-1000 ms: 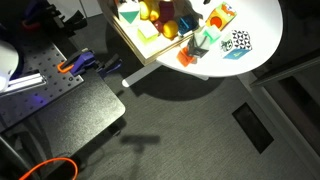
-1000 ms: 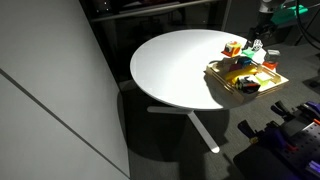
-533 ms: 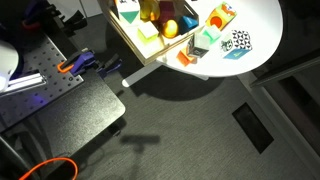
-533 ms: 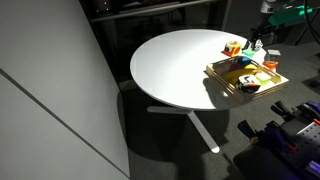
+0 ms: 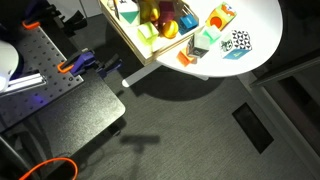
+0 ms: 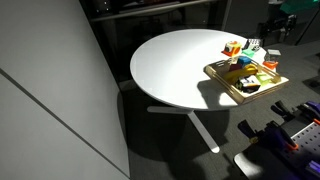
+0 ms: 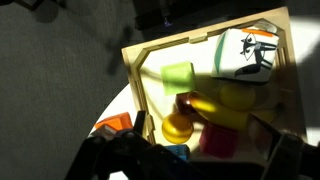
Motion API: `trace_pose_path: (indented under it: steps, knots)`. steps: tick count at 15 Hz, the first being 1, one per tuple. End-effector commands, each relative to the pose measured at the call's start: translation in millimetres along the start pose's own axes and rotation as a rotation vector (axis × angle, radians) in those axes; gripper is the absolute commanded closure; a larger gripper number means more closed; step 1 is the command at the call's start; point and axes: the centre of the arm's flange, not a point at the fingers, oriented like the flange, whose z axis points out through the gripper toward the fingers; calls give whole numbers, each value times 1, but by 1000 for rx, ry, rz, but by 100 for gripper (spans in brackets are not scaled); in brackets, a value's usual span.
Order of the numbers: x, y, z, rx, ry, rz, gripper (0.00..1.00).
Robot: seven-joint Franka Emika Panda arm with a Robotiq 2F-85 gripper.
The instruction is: Put the blue building block on the tray
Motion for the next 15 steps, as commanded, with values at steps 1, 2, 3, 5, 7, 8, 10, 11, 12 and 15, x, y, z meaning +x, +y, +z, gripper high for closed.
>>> trace_pose_path:
  steps: [1, 2, 3, 5, 7, 8, 10, 11, 12, 15]
  knots:
    - [-31, 0, -29, 54, -11, -47, 0]
    - [-36, -1, -36, 65, -10, -60, 0]
    - [-42, -2, -43, 75, 3, -80, 0]
    - [-50, -4, -57, 90, 30, -112, 0]
    - [-57, -5, -68, 94, 71, -139, 0]
    - [-60, -6, -73, 86, 99, -141, 0]
    - [-64, -7, -81, 81, 137, -137, 0]
    - [-66, -8, -85, 82, 152, -136, 0]
    - [-68, -8, -88, 85, 168, -135, 0]
    - [-71, -9, -94, 90, 214, -135, 0]
